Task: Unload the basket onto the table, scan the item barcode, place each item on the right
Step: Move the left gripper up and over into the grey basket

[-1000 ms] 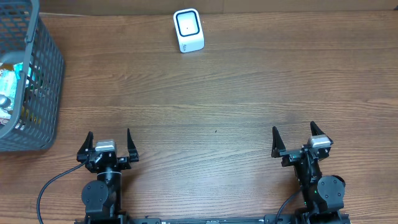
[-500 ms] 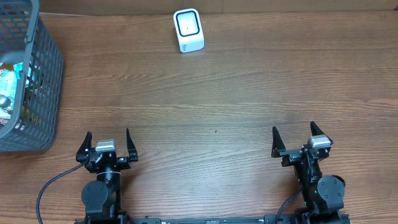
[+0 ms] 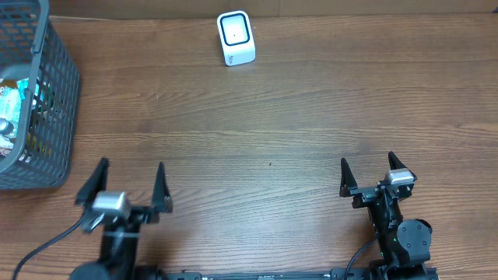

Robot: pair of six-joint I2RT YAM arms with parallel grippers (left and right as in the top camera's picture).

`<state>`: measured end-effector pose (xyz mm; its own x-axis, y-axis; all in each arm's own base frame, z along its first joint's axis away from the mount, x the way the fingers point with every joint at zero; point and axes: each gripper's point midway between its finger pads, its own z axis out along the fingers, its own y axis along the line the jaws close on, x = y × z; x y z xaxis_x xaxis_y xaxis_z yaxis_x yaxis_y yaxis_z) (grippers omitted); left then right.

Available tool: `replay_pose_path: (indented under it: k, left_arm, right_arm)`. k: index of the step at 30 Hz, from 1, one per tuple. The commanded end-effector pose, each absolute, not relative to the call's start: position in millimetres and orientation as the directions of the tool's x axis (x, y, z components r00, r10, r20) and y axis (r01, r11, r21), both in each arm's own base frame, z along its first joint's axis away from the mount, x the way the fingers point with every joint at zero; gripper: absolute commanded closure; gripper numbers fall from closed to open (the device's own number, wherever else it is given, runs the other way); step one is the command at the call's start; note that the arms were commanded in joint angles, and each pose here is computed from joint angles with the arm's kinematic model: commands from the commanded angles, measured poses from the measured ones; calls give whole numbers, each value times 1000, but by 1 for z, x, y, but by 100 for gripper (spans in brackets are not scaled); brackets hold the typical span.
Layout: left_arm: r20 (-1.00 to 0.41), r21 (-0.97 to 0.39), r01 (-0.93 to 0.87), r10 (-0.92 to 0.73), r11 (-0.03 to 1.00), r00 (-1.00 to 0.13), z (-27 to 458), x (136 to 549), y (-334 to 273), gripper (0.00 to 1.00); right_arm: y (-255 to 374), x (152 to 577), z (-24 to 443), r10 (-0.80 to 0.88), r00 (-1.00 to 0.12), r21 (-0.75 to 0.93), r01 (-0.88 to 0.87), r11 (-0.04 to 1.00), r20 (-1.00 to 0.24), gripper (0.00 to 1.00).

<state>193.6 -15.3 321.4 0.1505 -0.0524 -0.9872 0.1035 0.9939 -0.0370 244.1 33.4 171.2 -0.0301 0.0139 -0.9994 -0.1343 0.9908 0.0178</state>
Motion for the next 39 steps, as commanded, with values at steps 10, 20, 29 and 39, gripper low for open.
replay_pose_path:
  k: [10, 20, 29, 39]
  left_arm:
    - [-982, 5, 131, 30, 991, -185, 368, 186, -21, 1]
    - [-885, -48, 140, 23, 989, -465, 315, 207, -22, 0]
    - [-871, -116, 146, -30, 982, -490, 314, 210, -29, 0]
    - [-839, -142, 100, -66, 985, -540, 363, 237, -23, 0]
  right_arm:
    - [33, 244, 170, 13, -25, 16, -134, 991, -1000, 0]
    - [33, 244, 170, 13, -25, 16, -134, 991, -1000, 0]
    - [33, 244, 170, 13, -25, 16, -134, 991, -1000, 0]
    - [33, 244, 170, 13, -25, 16, -134, 991, -1000, 0]
